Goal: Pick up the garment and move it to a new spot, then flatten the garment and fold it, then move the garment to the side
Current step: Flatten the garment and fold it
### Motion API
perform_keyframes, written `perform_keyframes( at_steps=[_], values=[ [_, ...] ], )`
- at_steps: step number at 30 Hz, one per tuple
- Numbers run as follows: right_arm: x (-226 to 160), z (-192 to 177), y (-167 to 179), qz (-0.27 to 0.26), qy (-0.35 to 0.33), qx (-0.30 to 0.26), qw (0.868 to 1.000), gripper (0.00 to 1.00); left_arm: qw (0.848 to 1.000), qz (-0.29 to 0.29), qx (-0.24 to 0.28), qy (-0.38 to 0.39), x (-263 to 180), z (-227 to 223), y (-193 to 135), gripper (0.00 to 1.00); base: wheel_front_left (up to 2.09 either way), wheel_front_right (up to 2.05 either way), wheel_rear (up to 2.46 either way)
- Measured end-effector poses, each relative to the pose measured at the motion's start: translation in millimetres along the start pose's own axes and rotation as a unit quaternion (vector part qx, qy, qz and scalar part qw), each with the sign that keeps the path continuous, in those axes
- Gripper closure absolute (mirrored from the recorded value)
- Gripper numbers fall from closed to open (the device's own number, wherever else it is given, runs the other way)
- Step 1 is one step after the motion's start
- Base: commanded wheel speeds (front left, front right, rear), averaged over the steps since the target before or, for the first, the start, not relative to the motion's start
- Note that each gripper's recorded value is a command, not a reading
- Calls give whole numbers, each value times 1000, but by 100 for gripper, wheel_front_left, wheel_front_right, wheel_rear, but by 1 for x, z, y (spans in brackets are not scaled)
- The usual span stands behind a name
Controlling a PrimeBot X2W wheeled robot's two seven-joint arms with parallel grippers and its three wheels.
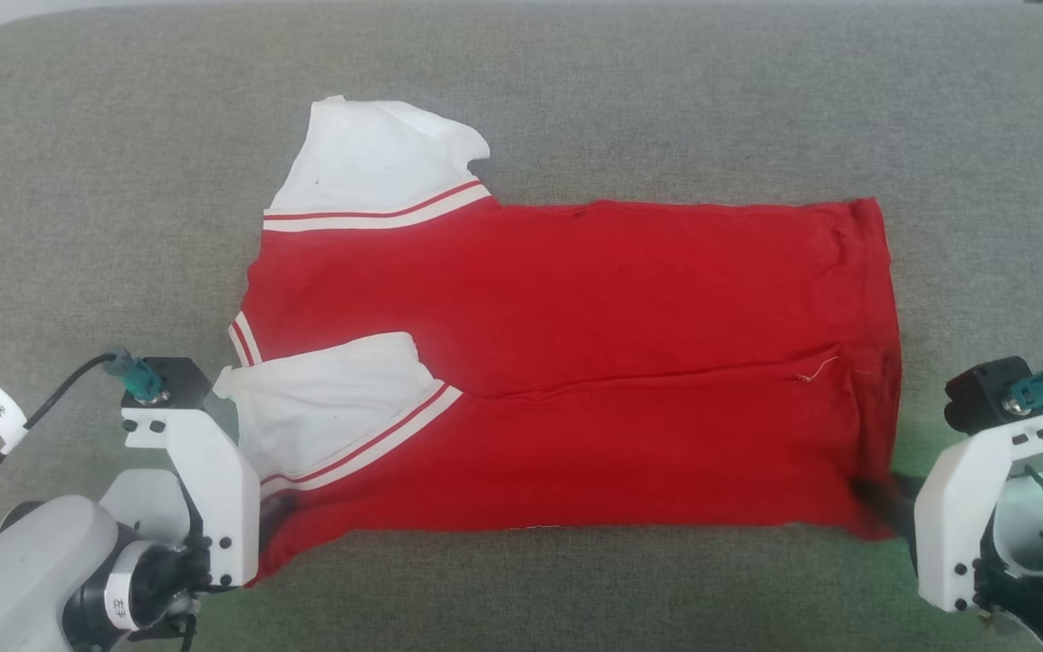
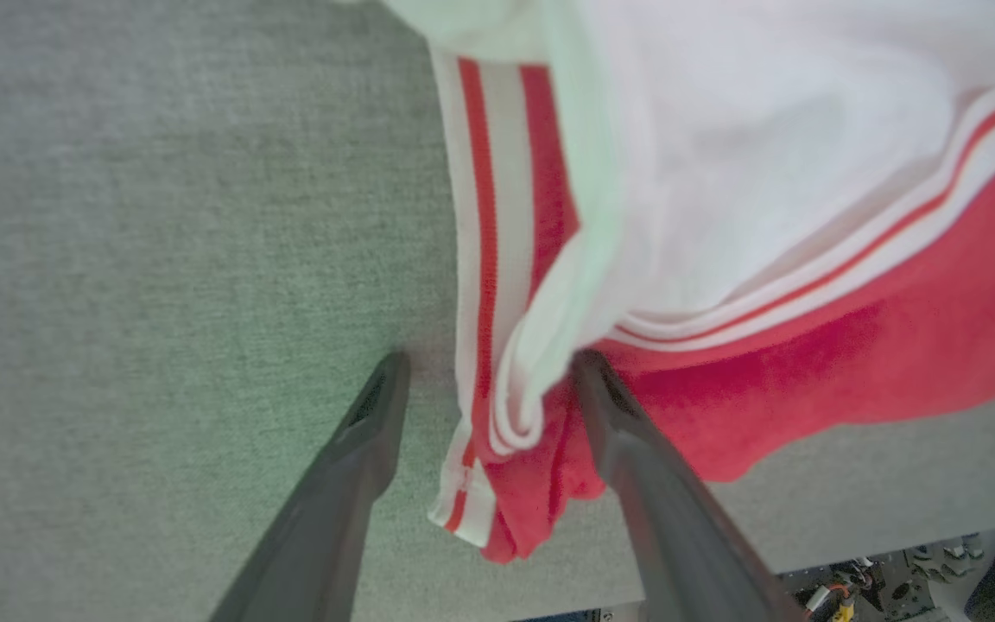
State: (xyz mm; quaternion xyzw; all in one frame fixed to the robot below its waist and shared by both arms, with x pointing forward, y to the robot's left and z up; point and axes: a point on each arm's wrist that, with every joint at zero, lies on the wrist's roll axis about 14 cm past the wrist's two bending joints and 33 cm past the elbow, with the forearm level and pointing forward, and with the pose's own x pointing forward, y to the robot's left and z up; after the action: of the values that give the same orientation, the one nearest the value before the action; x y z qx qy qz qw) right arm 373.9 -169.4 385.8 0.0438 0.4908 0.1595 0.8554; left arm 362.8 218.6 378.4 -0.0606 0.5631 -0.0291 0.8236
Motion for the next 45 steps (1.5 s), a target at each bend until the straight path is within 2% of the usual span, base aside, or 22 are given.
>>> perform_keyframes(
  at_steps=[8, 14, 20, 25, 26, 29, 36, 40, 45],
  values=[
    [-4, 16, -1, -3, -42, 3, 999, 0, 999, 10, 1, -33, -15, 22, 7, 0, 0, 0, 0],
    [-29, 50, -13, -29, -130, -3, 991, 0, 996, 22, 30, -79, -42, 58, 8, 0, 0, 0, 0],
    [-63, 101, -17, -55, -269, -8, 962, 0, 987, 19, 76, -140, -59, 113, -6, 0, 0, 0, 0],
    [-90, 135, -14, -68, -375, -24, 924, 0, 979, -4, 112, -170, -54, 157, -31, 0, 0, 0, 0],
    [-95, 142, -14, -72, -404, -28, 912, 0, 974, -7, 129, -185, -50, 179, -38, 0, 0, 0, 0],
    [-97, 145, -15, -76, -432, -21, 898, 0, 969, -14, 147, -199, -39, 206, -48, 0, 0, 0, 0],
    [-83, 138, -27, -92, -449, -5, 889, 0, 967, -14, 161, -196, 2, 251, -57, 0, 0, 0, 0],
    [-70, 129, -36, -100, -439, 9, 893, 0, 974, -4, 146, -175, 33, 262, -52, 0, 0, 0, 0],
    [-56, 116, -48, -112, -417, 21, 902, 0, 985, 11, 126, -114, 75, 252, -42, 0, 0, 0, 0]
  ],
)
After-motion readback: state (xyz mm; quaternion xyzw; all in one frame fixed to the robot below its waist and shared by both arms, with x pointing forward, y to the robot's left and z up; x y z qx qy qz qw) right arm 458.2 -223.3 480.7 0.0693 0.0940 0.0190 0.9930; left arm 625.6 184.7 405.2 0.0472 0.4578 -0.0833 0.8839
